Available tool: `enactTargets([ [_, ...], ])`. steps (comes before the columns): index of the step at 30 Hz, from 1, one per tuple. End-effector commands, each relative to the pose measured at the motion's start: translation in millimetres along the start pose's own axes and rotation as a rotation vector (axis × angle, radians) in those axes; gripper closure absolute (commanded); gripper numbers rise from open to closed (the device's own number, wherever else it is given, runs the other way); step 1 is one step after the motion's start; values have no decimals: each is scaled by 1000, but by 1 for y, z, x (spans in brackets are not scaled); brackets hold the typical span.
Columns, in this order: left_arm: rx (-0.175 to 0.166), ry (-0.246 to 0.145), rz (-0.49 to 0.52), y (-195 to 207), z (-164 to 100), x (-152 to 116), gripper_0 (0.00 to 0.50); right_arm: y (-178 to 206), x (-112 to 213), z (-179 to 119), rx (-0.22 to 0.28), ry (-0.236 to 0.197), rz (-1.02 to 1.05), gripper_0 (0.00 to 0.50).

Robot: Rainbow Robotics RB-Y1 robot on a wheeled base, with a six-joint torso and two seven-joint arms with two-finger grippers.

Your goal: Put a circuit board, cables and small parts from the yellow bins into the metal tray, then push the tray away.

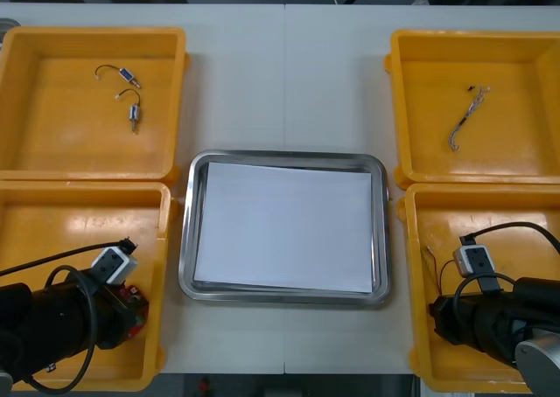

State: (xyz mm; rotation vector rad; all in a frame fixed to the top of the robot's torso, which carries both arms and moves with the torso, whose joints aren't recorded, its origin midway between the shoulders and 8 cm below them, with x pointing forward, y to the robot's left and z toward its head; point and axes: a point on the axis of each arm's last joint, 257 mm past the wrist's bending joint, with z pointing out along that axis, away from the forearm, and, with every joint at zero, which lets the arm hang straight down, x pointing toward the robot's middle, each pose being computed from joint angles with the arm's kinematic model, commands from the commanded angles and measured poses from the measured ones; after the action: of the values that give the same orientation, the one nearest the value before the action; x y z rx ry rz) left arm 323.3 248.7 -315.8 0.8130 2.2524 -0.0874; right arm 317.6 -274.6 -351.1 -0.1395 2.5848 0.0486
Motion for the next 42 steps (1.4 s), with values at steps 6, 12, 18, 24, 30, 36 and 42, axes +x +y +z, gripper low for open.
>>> enactTargets([
  [6,11,34,103,-12,-4,22,0,-3,29,2,27,54,-121,0],
  [12,8,49,107,-12,-5,30,0,-3,32,3,32,57,-135,0],
  [18,11,52,111,-15,-4,32,0,-2,32,2,30,58,-128,332],
  [24,13,52,116,-17,-3,32,9,-2,29,2,28,52,-119,500],
  [30,7,52,121,-16,-3,32,39,-13,10,-4,49,23,-114,500],
  [36,2,56,121,-14,-3,34,39,-32,-17,-30,88,31,-117,500],
  [42,2,56,123,-13,2,33,39,-47,-37,-70,104,44,-99,500],
])
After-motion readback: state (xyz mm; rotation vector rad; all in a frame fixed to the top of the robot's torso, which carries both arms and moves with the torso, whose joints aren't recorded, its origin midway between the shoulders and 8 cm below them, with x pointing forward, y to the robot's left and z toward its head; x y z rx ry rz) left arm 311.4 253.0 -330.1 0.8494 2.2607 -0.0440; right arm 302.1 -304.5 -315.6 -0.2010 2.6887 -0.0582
